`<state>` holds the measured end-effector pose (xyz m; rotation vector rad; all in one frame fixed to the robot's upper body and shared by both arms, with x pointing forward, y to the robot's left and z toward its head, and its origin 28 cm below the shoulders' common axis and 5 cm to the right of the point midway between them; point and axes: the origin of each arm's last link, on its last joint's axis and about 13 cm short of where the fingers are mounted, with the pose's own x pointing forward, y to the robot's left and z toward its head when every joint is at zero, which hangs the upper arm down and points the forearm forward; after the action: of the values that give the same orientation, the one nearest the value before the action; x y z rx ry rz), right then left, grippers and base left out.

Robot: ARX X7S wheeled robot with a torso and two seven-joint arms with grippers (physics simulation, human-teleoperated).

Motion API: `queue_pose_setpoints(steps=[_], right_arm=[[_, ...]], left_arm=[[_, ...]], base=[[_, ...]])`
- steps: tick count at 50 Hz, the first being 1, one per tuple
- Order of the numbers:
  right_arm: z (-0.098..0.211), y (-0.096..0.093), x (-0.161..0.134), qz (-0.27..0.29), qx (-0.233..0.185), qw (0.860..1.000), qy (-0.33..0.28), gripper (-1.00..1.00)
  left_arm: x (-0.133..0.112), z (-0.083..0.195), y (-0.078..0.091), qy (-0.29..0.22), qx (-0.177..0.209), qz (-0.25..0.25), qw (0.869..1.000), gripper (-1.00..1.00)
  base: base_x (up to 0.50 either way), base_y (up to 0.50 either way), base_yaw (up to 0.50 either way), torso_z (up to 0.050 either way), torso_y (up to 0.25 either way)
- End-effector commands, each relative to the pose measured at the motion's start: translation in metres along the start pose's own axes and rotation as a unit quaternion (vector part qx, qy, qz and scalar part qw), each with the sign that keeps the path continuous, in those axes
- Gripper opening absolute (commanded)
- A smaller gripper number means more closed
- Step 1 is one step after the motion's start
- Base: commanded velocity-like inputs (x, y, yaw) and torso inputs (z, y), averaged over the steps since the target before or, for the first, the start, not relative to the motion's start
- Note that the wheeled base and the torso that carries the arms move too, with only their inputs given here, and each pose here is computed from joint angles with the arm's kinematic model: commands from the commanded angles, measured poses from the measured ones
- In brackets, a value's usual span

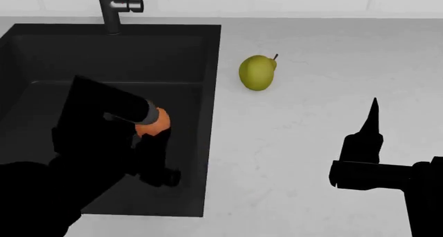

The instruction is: Pick the egg from the counter and place it in the sink

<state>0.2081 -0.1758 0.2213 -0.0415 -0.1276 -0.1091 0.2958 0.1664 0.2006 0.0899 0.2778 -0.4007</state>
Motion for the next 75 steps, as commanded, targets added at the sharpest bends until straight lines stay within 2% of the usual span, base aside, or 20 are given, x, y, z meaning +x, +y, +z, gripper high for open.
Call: queue_pose_setpoints(steps=[1, 4, 8, 9, 10, 11, 12, 17, 23, 26, 29, 30, 34, 36, 40, 43, 62, 75], right_arm=[[-0.001, 0.000, 0.000, -0.001, 0.000, 1.000, 0.001, 1.00], [-0.001, 0.000, 0.000, -0.001, 0.000, 1.000, 0.002, 1.00], [-0.001, 0.000, 0.001, -0.001, 0.000, 1.000, 0.002, 1.00], [-0.002, 0.000, 0.001, 0.000, 0.001, 1.000, 0.002, 1.00], [-0.002, 0.000, 0.001, 0.000, 0.001, 1.000, 0.002, 1.00], [-0.002, 0.000, 0.001, 0.001, 0.002, 1.000, 0.002, 1.00], [-0.003, 0.000, 0.001, 0.000, 0.002, 1.000, 0.002, 1.00], [-0.003, 0.001, 0.001, 0.001, 0.003, 1.000, 0.003, 1.00], [-0.004, 0.001, 0.002, 0.003, 0.004, 1.000, 0.003, 1.00], [-0.004, 0.001, 0.002, 0.003, 0.004, 1.000, 0.004, 1.00], [-0.004, 0.001, 0.002, 0.003, 0.004, 1.000, 0.004, 1.00], [-0.004, 0.001, 0.002, 0.003, 0.005, 1.000, 0.003, 1.00], [-0.005, 0.000, 0.001, 0.003, 0.005, 1.000, 0.003, 1.00], [-0.005, 0.000, 0.001, 0.003, 0.006, 1.000, 0.003, 1.00], [-0.006, 0.000, 0.001, 0.002, 0.007, 1.000, 0.005, 1.00], [-0.006, 0.000, 0.000, 0.003, 0.006, 1.000, 0.005, 1.00], [-0.008, 0.000, -0.001, 0.001, 0.008, 1.000, 0.009, 1.00], [-0.007, 0.001, 0.000, 0.000, 0.006, 1.000, 0.010, 1.00]], left_arm=[[0.018, 0.005, 0.031, 0.013, -0.015, 0.066, 0.998, -1.00], [0.025, 0.003, 0.043, 0.016, -0.043, 0.099, 0.994, -1.00], [0.033, 0.001, 0.056, 0.031, -0.047, 0.107, 0.993, -1.00], [0.038, -0.001, 0.062, 0.062, -0.125, 0.131, 0.981, -1.00], [0.041, -0.001, 0.065, 0.056, -0.106, 0.133, 0.984, -1.00], [0.043, -0.004, 0.068, 0.066, -0.070, 0.134, 0.986, -1.00], [0.045, -0.004, 0.070, 0.070, -0.086, 0.138, 0.984, -1.00], [0.056, -0.009, 0.085, 0.092, -0.097, 0.164, 0.977, -1.00], [0.071, -0.015, 0.101, 0.127, -0.105, 0.171, 0.971, -1.00], [0.076, -0.019, 0.106, 0.147, -0.086, 0.169, 0.971, -1.00], [0.080, -0.023, 0.112, 0.169, -0.104, 0.171, 0.965, -1.00], [0.080, -0.025, 0.113, 0.178, -0.095, 0.168, 0.965, -1.00], [0.076, -0.032, 0.116, 0.216, -0.103, 0.171, 0.956, -1.00], [0.074, -0.038, 0.115, 0.233, -0.103, 0.156, 0.954, -1.00], [0.072, -0.046, 0.117, 0.250, -0.102, 0.173, 0.947, -1.00], [0.069, -0.052, 0.117, 0.269, -0.107, 0.166, 0.943, -1.00], [0.066, -0.081, 0.111, 0.319, -0.112, 0.165, 0.926, -1.00], [0.063, -0.092, 0.110, 0.340, -0.104, 0.161, 0.921, -1.00]], base=[[0.00, 0.00, 0.00, 0.000, 0.000], [0.00, 0.00, 0.00, 0.000, 0.000], [0.00, 0.00, 0.00, 0.000, 0.000], [0.00, 0.00, 0.00, 0.000, 0.000], [0.00, 0.00, 0.00, 0.000, 0.000], [0.00, 0.00, 0.00, 0.000, 0.000], [0.00, 0.00, 0.00, 0.000, 0.000], [0.00, 0.00, 0.00, 0.000, 0.000], [0.00, 0.00, 0.00, 0.000, 0.000], [0.00, 0.00, 0.00, 0.000, 0.000], [0.00, 0.00, 0.00, 0.000, 0.000], [0.00, 0.00, 0.00, 0.000, 0.000], [0.00, 0.00, 0.00, 0.000, 0.000], [0.00, 0.00, 0.00, 0.000, 0.000], [0.00, 0.00, 0.00, 0.000, 0.000], [0.00, 0.00, 0.00, 0.000, 0.000], [0.00, 0.00, 0.00, 0.000, 0.000], [-0.01, 0.00, 0.00, 0.000, 0.000]])
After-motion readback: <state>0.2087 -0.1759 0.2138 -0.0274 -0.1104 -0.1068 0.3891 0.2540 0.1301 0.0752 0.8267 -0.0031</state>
